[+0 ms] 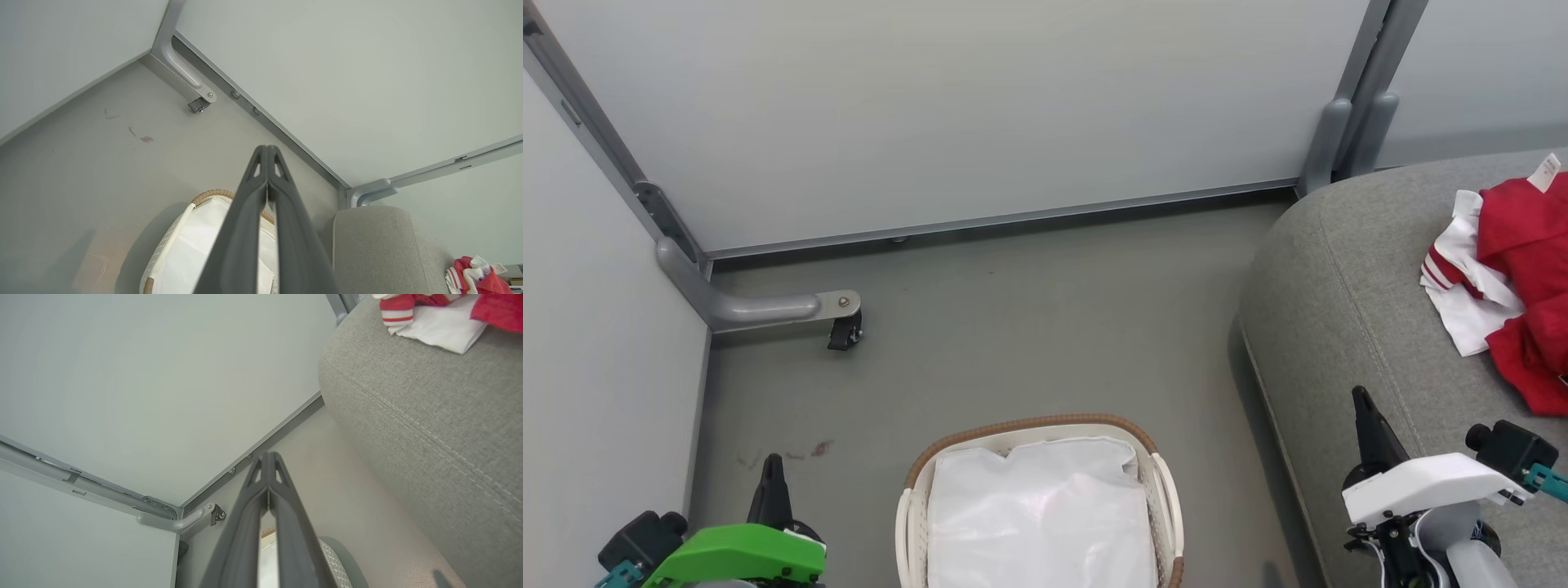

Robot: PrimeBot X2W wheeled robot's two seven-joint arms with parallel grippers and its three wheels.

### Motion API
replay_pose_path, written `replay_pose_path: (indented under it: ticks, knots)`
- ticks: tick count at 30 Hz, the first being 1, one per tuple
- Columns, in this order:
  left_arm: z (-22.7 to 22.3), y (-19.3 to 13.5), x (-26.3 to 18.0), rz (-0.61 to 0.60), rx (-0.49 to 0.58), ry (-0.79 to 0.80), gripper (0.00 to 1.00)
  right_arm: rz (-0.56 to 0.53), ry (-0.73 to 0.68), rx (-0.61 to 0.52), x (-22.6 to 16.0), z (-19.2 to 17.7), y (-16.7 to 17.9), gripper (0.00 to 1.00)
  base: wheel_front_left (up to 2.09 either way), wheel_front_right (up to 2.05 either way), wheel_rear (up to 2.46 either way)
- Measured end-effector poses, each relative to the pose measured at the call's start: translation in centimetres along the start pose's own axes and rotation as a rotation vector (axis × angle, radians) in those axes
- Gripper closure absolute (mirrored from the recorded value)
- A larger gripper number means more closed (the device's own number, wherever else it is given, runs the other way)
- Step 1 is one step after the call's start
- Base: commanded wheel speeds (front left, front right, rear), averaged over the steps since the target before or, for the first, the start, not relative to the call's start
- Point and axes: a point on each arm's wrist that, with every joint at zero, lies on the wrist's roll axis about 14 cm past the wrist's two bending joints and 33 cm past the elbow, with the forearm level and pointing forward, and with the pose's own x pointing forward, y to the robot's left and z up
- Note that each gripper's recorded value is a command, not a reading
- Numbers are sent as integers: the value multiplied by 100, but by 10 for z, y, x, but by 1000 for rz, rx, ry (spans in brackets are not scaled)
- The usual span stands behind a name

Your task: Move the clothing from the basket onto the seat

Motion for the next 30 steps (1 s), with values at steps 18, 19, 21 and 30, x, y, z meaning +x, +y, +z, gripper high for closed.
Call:
replay_pose_path:
  ticks: [18,19,21,30]
  knots:
    - [14,-11,4,-37,-202,-14,100,0,-5,223,0,7,1,100,0,0,0]
    - [14,-11,4,-40,-214,-14,100,1,-7,235,0,8,2,100,0,0,0]
    - [16,-12,4,-43,-234,-16,100,3,-6,257,0,9,2,100,0,0,0]
    - [23,-19,6,-70,-321,-23,100,11,-10,354,0,13,4,100,0,0,0]
